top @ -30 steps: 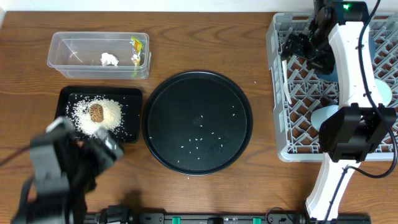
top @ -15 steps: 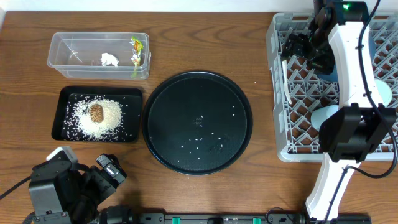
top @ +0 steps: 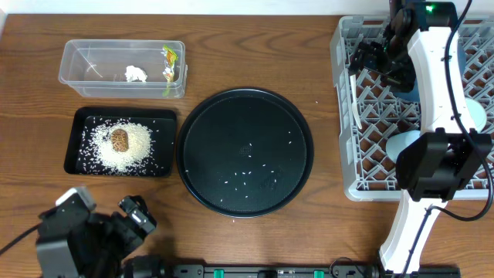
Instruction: Sort waste into correct bins and load items into the dishwasher rack
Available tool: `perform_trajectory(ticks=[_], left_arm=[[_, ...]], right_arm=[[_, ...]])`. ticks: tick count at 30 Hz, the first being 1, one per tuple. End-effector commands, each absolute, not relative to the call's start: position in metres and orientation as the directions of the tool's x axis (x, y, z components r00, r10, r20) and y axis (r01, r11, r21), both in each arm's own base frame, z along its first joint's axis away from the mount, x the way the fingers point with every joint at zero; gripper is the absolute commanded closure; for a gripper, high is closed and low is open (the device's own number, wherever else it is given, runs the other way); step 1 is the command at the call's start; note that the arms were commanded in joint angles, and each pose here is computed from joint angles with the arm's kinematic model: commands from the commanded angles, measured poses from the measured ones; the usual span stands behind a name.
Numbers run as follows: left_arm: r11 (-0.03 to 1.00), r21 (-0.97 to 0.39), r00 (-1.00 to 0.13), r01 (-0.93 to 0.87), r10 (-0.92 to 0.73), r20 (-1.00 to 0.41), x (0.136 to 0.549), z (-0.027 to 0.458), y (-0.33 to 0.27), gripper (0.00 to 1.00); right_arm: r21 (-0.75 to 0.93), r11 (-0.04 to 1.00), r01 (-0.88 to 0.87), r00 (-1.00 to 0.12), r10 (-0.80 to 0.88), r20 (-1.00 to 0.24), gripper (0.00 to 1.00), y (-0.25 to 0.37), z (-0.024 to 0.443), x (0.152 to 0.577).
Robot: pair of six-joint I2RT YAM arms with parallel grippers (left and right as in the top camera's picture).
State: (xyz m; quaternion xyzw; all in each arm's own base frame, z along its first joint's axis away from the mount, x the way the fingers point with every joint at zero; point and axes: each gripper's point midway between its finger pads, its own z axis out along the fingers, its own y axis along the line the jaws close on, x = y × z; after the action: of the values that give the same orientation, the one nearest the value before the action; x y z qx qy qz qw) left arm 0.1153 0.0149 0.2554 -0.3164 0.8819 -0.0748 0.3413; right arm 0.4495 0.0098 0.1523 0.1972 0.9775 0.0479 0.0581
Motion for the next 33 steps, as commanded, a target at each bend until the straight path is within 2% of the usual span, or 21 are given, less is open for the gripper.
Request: perform_trajectory(ticks=[1,8,17,24,33], left_arm=[[0.818,-0.331,-0.551,-0.472,-0.566,-0.614,0.106,0.259,0.017,0.02],[0.86,-0.389,-0.452,-0.33,-0.506,-0.735,0.118,0.256,0.011,0.02],[0.879,-0.441,-0.311,-0.183,-0.477,-0.822,0.172,0.207,0.002,0.02],[0.877,-0.469,-0.268,-0.104,-0.479,-0.836,0.209,0.171,-0.008,0.02],[0.891,-0.448,-0.234,-0.078,-0.453,-0.86,0.233,0.136,-0.009,0.02]], right_arm=[[0.128,0.927,0.352,-0.921,0.367,-0.129,0.01,0.016,0.165,0.452],[0.128,0.927,0.352,-0.921,0.367,-0.129,0.01,0.016,0.165,0.452],[0.128,0.927,0.352,-0.921,0.367,-0.129,0.01,0.016,0.165,0.452],[0.128,0.927,0.352,-0.921,0.367,-0.129,0.01,0.016,0.165,0.452],[0.128,0.927,0.352,-0.921,0.367,-0.129,0.01,0.016,0.165,0.452]])
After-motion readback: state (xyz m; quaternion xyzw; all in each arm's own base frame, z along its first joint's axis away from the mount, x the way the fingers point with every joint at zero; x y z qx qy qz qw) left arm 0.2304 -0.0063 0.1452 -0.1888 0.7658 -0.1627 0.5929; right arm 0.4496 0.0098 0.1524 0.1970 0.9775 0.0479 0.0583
